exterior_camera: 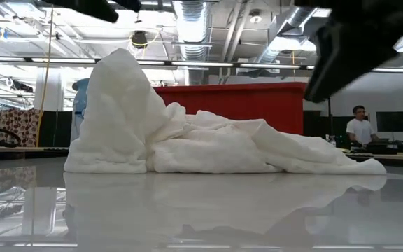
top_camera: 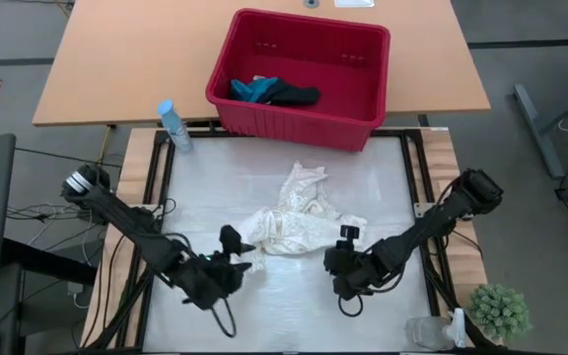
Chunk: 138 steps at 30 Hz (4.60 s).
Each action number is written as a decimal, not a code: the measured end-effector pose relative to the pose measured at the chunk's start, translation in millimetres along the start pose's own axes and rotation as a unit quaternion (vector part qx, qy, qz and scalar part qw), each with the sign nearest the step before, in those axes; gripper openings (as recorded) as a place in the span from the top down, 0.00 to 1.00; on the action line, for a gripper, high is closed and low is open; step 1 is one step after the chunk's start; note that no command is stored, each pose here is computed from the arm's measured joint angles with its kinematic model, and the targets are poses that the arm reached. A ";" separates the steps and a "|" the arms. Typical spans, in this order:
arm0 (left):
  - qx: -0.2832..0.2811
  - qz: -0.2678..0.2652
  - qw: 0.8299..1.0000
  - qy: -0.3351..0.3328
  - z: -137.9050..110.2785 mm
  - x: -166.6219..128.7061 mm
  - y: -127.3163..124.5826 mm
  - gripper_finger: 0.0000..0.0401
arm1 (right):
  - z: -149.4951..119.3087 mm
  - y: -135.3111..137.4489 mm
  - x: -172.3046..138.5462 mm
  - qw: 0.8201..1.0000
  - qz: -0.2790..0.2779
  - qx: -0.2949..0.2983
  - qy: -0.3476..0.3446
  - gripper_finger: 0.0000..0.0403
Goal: Fold Laundry from Bin
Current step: Fold the white shirt
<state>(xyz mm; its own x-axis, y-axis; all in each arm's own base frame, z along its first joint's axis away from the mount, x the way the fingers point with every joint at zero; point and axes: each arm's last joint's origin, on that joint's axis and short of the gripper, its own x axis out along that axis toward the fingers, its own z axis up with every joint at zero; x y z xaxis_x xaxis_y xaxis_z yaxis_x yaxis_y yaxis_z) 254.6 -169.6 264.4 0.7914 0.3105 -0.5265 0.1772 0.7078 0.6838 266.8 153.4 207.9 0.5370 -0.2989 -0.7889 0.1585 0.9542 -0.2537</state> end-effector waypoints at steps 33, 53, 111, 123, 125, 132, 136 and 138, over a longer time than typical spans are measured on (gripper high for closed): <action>-0.111 0.068 0.991 0.029 10.6 24.6 -36.7 0.44 | -11.1 8.0 82.2 0.985 -0.139 -0.099 0.013 0.91; -0.121 0.083 0.989 0.036 13.9 39.3 -31.6 0.44 | 61.4 -8.3 25.4 0.966 -0.210 -0.149 0.031 0.94; -0.056 0.081 0.954 0.282 -45.7 132.5 -67.5 0.98 | 92.7 -38.7 -7.9 0.956 -0.261 -0.126 0.052 0.94; -0.021 0.165 0.942 0.293 -1.5 81.0 -40.8 1.00 | 102.2 -41.3 -40.5 0.949 -0.296 -0.110 0.024 0.94; -0.020 0.176 0.941 0.290 6.4 71.0 -35.2 1.00 | 106.0 -40.7 -51.7 0.947 -0.301 -0.109 0.009 0.94; -0.026 0.194 0.952 0.236 43.0 40.0 -14.7 1.00 | 123.1 -40.6 -91.8 0.942 -0.314 -0.100 -0.059 0.94; -0.037 0.206 0.958 0.196 63.1 26.6 -0.2 1.00 | 131.7 -41.0 -112.5 0.937 -0.321 -0.095 -0.097 0.94; -0.047 0.213 0.960 0.175 73.6 18.9 8.0 1.00 | 134.8 -42.0 -121.0 0.933 -0.328 -0.097 -0.113 0.94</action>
<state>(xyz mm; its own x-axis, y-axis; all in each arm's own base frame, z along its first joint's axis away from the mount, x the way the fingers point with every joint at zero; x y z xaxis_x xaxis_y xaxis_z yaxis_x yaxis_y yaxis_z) 314.0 -204.8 297.0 0.5325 0.7669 -0.3581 -0.1852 0.5184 0.8349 306.9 151.0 389.4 0.5411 -0.7869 -0.2966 0.3729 0.5406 -0.7541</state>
